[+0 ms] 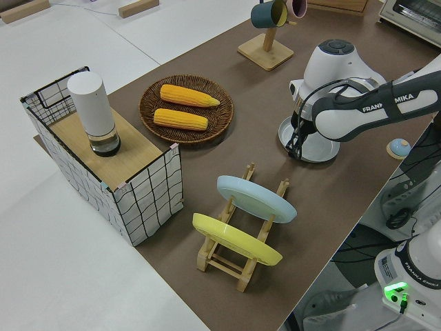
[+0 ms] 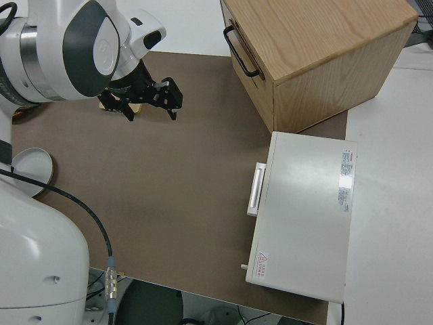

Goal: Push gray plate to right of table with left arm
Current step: 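Push the gray plate with the left gripper toward the toaster oven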

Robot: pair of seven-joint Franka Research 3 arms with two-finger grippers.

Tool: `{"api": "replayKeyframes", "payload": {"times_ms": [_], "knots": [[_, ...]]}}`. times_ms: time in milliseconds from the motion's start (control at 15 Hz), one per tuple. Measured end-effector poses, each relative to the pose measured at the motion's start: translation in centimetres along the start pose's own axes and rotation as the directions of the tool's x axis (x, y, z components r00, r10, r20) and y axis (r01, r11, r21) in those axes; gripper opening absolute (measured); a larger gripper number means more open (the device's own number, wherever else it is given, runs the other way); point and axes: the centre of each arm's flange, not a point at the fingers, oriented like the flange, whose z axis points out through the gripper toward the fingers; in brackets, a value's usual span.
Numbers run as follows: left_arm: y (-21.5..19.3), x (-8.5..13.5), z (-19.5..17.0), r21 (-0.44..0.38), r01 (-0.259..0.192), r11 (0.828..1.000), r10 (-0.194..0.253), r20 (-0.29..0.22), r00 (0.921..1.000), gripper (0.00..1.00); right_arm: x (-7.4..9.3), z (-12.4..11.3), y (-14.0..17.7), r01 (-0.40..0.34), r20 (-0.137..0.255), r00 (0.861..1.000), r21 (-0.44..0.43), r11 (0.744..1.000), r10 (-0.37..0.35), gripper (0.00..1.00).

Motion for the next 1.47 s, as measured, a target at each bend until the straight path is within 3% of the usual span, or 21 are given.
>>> {"api": "replayKeyframes", "payload": {"times_ms": [600,1000,1467], "knots": [[0.0,0.0,0.0,-0.001,0.004,1.000,-0.004,0.001,1.0000,0.05,0.0,0.0,0.0,0.000,0.000,1.000,0.000,1.000,0.000,0.99],[2.0,0.1,0.1,0.005,0.071,0.997,-0.071,-0.003,0.9975,0.05,0.0,0.0,0.0,0.000,0.000,1.000,0.000,1.000,0.000,0.99],[11.2,-0.1,0.1,0.006,0.173,0.985,-0.173,-0.020,0.9847,0.05,0.0,0.0,0.0,0.000,0.000,1.000,0.000,1.000,0.000,0.99]]}}
